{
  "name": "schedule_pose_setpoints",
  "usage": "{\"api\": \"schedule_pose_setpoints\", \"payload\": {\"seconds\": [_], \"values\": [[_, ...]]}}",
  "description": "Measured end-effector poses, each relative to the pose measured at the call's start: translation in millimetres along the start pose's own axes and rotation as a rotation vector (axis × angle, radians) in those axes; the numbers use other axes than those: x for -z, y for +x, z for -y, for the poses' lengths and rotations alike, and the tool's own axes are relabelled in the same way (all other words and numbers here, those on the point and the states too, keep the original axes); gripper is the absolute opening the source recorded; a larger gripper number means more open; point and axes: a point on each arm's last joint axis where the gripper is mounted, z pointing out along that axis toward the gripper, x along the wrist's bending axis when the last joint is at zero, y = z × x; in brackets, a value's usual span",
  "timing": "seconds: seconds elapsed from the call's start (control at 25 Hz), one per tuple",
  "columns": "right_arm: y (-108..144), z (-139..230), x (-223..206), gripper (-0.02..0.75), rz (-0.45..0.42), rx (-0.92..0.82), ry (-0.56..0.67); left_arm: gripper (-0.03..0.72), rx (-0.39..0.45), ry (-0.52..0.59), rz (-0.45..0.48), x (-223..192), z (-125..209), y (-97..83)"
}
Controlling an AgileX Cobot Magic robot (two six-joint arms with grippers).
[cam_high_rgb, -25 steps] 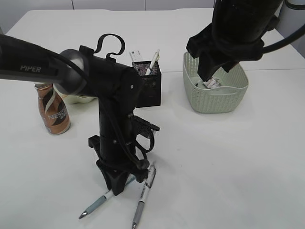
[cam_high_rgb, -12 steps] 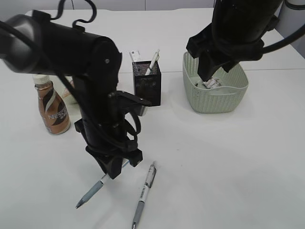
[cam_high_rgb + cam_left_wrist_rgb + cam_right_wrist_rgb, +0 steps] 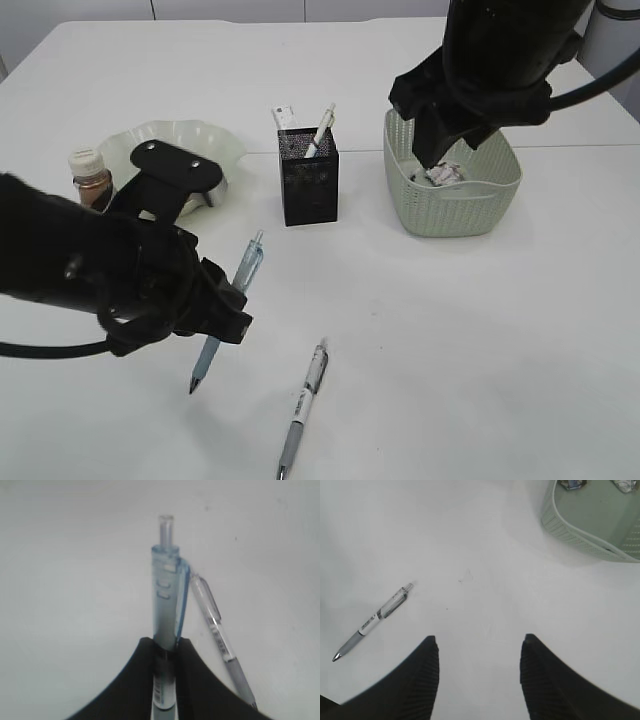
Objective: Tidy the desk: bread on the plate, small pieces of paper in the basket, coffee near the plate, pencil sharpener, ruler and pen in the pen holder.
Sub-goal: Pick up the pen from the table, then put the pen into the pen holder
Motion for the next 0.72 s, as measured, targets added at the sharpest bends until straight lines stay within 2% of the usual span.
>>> {"api": "schedule_pose_setpoints", "payload": {"seconds": [0.24, 0.44, 0.56, 0.72], "values": [[0, -1, 0, 0.384, 0.001, 0.000, -0.016, 0.064, -0.035, -0.309, -0.009, 1, 8, 4.4], [0, -4, 0, 0.385, 0.001, 0.001, -0.040, 0.065, -0.081, -0.632, -0.022, 4, -14, 4.9], [0, -5, 0, 0.385, 0.003, 0.001, -0.050, 0.065, -0.047, -0.717, -0.059, -2, -29, 15.6], [0, -5, 0, 0.384, 0.004, 0.006, -0.058, 0.066, -0.010, -0.779, -0.114, -12, -59, 36.7]]}}
